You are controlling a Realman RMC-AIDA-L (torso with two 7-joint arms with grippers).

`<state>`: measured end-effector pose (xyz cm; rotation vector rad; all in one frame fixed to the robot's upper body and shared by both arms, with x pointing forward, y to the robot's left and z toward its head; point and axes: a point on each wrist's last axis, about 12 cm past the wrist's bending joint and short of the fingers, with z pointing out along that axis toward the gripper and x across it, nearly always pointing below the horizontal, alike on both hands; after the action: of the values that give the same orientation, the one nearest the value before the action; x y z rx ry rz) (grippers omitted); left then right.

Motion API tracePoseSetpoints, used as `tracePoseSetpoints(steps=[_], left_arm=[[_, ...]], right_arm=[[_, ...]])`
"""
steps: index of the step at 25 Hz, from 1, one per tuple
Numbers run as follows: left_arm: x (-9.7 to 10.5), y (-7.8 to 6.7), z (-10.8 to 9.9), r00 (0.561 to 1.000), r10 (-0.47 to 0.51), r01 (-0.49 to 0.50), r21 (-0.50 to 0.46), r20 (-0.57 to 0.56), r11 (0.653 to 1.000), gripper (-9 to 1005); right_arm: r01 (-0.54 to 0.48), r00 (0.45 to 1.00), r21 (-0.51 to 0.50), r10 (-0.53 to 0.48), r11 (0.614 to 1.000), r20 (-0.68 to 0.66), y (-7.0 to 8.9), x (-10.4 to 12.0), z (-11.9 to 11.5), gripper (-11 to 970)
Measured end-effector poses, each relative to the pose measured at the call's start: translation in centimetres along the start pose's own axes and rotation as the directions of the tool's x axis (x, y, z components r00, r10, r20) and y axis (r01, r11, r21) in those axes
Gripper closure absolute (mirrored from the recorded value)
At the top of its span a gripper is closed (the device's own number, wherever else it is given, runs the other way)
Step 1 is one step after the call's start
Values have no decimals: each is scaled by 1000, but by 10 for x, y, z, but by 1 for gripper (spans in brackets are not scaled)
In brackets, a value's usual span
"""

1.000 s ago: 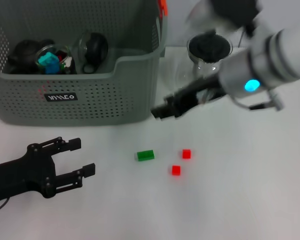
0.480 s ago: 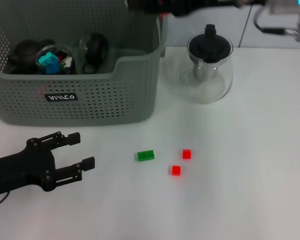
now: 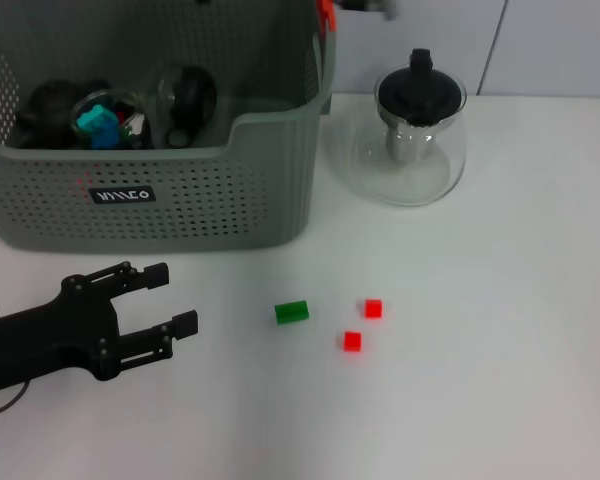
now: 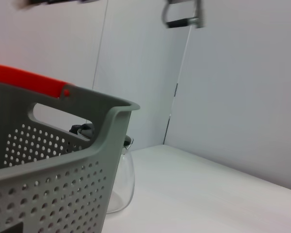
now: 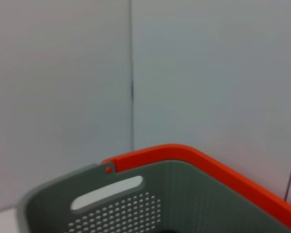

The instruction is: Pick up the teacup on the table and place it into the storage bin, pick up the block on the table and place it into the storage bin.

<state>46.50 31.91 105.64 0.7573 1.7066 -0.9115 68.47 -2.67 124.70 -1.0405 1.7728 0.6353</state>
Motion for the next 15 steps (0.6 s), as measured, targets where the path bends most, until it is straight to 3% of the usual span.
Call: tracePoseSetpoints(steps=[3, 7, 15], left_arm=[[1, -1, 1, 1000, -5, 5, 8, -5, 1000, 257], [2, -4, 1, 1000, -8, 9, 43, -17, 999, 258], [0, -10, 6, 999, 9, -1, 145, -51, 989, 259]], right_arm=[[51, 998, 7, -51, 999, -27, 11, -3, 20, 463], [75, 997, -29, -75, 997, -14, 24, 0, 30, 449], [63, 998, -39, -64, 997, -21, 24, 6, 30, 422]])
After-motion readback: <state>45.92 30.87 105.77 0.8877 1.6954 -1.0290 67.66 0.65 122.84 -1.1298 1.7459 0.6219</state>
